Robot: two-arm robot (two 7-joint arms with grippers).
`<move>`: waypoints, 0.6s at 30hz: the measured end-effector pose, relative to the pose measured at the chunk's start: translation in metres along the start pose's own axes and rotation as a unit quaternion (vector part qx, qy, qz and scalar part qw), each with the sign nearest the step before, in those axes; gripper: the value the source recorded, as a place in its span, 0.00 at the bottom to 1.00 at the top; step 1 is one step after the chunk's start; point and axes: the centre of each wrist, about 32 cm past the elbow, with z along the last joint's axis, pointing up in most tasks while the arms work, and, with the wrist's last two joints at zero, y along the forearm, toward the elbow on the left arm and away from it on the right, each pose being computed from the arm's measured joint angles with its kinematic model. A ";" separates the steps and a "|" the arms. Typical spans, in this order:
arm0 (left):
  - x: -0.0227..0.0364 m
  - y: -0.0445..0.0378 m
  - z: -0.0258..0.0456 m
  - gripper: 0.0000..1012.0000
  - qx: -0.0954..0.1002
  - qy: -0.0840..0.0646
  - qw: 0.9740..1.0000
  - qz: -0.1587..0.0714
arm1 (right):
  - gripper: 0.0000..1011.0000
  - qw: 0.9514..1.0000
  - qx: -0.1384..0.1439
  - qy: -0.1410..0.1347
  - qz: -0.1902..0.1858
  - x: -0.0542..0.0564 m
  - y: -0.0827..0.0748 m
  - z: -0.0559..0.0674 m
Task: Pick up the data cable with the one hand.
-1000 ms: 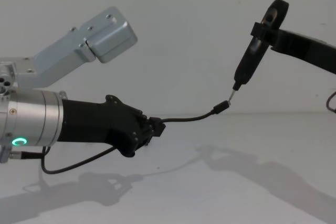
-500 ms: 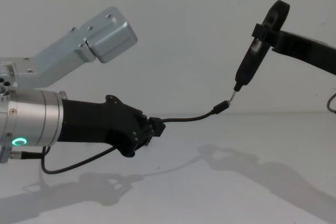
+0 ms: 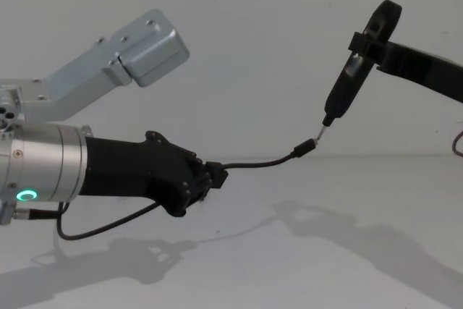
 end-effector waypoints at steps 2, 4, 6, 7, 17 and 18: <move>0.0000 0.0000 0.0000 0.04 0.000 0.000 1.000 0.000 | 0.26 1.000 0.000 0.001 0.000 -0.001 0.000 0.000; 0.0000 0.0000 0.0000 0.04 0.000 0.000 1.000 0.000 | 0.26 1.000 0.000 0.002 0.000 -0.001 -0.001 0.000; 0.0000 0.0000 0.0000 0.04 0.000 0.000 1.000 0.000 | 0.26 1.000 0.000 0.003 0.001 -0.001 -0.001 0.000; 0.0000 0.0000 0.0000 0.04 0.000 0.000 1.000 0.000 | 0.26 1.000 -0.001 0.004 0.001 -0.001 -0.001 -0.001; 0.0000 0.0000 0.0000 0.04 0.000 0.000 1.000 0.000 | 0.26 1.000 -0.001 0.008 0.000 -0.003 -0.002 -0.002; 0.0000 0.0000 0.0000 0.04 0.000 0.000 1.000 0.000 | 0.26 1.000 -0.001 0.008 0.000 -0.003 -0.002 -0.002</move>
